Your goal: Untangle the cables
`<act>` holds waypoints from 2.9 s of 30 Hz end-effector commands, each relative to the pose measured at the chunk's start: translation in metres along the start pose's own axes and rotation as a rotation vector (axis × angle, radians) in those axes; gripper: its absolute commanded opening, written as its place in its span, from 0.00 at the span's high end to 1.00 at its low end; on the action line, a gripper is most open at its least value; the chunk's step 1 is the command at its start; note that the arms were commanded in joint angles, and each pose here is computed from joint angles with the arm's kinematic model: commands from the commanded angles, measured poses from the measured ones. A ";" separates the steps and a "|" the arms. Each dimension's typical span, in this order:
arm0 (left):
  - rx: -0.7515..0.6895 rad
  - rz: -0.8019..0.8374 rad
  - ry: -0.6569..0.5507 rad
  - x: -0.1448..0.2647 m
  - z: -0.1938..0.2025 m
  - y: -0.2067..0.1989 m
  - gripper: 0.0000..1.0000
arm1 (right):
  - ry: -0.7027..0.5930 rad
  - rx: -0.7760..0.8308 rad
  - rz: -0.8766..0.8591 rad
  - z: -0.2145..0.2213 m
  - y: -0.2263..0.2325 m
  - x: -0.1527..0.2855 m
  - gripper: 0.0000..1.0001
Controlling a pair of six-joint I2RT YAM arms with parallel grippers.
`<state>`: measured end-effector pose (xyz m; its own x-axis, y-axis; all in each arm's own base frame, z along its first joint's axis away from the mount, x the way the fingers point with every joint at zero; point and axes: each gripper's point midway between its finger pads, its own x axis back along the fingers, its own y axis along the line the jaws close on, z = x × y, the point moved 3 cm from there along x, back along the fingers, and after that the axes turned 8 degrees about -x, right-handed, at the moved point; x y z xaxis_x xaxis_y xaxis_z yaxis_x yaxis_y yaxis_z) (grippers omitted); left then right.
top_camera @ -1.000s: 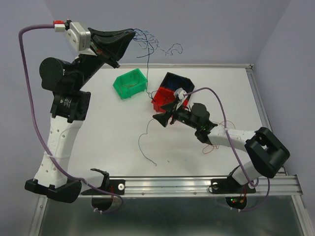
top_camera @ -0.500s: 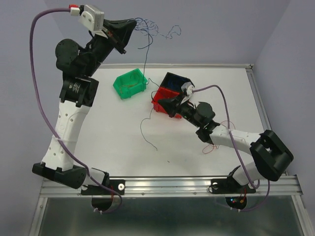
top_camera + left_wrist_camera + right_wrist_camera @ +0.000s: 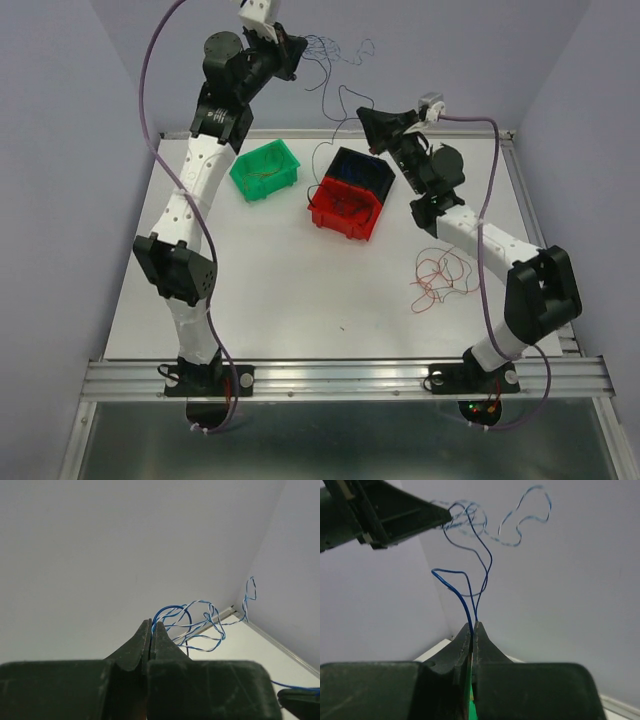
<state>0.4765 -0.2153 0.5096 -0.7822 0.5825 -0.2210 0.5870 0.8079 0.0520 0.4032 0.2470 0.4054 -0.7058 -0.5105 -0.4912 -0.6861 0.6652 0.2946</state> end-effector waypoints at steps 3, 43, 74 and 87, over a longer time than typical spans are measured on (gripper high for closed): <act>-0.039 0.037 -0.140 -0.025 -0.022 0.004 1.00 | -0.045 -0.047 -0.066 -0.029 -0.037 -0.038 1.00; 0.049 0.228 0.007 -0.085 0.151 -0.031 1.00 | -0.001 -0.162 -0.266 -0.027 -0.167 -0.078 0.99; 0.039 0.226 0.168 -0.065 0.224 -0.030 1.00 | 0.131 -0.340 -0.334 0.082 -0.183 -0.033 0.99; 0.059 0.286 0.283 -0.056 0.270 -0.045 1.00 | 0.242 -0.373 -0.198 0.146 -0.187 0.008 0.99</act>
<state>0.5660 -0.3035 0.2192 -0.6372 0.7604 0.1257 0.7633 0.6451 -0.0337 0.5642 0.1949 0.2152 -0.5543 -0.7514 -0.3579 -0.7690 0.2979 0.5656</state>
